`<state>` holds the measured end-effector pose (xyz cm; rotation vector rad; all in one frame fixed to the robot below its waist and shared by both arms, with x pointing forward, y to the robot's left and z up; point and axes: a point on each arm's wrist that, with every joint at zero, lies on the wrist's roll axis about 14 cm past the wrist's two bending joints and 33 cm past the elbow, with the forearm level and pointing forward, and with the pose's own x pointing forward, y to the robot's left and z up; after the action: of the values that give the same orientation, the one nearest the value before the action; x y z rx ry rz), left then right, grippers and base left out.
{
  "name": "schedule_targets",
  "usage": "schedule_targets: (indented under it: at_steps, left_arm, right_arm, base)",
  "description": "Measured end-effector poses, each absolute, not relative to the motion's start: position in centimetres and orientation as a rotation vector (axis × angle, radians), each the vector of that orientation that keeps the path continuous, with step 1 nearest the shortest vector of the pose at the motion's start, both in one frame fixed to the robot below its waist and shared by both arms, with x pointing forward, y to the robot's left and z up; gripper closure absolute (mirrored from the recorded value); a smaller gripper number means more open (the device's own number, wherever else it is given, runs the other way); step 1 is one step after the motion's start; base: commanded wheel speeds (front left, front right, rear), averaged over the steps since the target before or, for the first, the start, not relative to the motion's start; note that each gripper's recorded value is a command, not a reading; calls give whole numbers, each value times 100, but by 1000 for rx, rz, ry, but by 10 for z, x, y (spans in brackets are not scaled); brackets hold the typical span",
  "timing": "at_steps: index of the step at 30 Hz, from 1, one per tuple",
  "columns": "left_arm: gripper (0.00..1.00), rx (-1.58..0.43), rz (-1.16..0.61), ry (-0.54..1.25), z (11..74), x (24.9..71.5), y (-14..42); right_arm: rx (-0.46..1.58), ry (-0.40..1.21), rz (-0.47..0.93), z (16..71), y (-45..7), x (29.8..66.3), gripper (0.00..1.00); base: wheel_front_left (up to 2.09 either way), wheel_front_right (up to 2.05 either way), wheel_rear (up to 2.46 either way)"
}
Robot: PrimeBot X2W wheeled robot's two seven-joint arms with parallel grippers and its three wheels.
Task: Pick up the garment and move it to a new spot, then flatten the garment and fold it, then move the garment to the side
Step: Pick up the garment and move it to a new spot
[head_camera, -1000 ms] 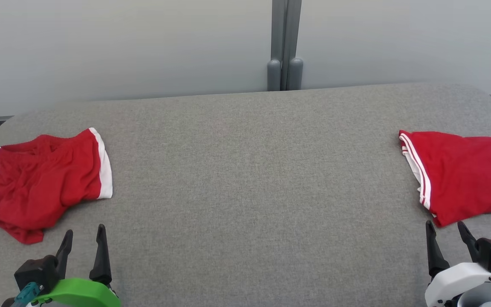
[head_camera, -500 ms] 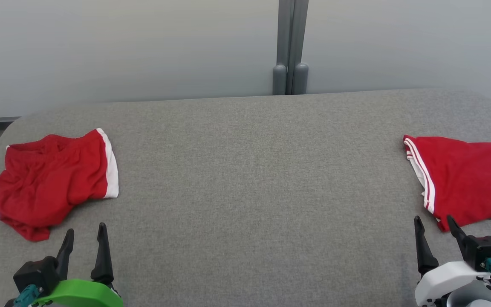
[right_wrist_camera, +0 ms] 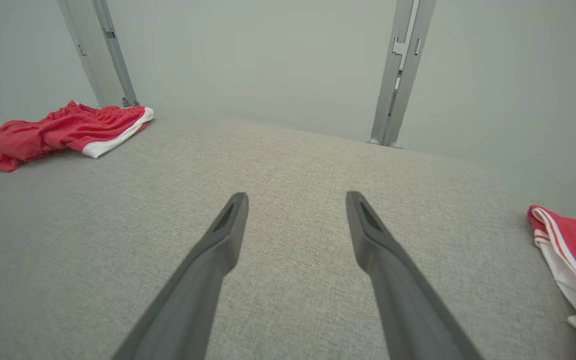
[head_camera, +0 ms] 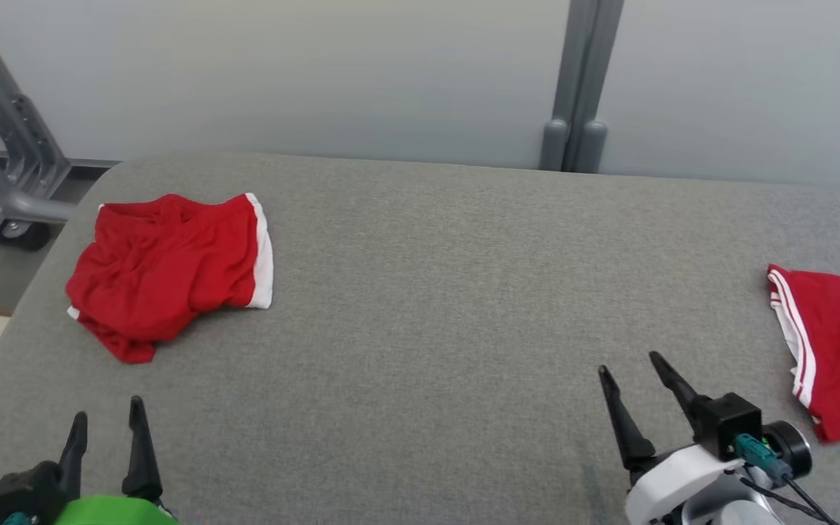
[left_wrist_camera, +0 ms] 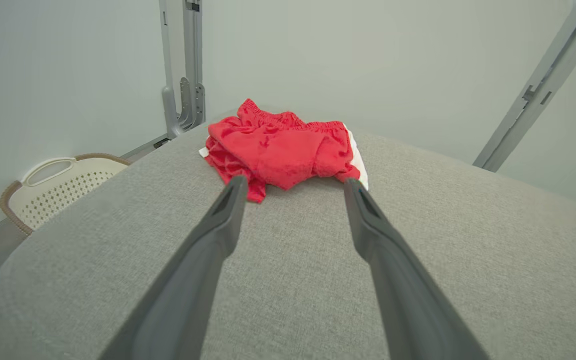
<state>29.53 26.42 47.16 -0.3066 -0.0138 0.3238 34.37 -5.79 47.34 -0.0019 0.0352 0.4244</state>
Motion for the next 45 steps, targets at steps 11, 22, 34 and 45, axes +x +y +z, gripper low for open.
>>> schedule_targets:
  at_steps: [11, 22, 34, 45]
  left_arm:
    - [0, -311, 521, -35, 466, 237, 309]
    - [0, -335, 607, -58, 463, 200, 327]
    - [0, -401, 488, -15, 499, 284, 350]
    - [0, -551, 489, 232, 471, 362, 366]
  right_arm:
    - [41, 20, 648, 483, 18, 334, 0]
    - [36, 31, 752, 481, 52, 330, 0]
    - [41, 55, 734, 468, 48, 347, 0]
    - [85, 94, 647, 451, 27, 372, 0]
  base:
    - [0, 0, 0]
    - [0, 0, 0]
    - [0, 0, 0]
    - [0, 0, 0]
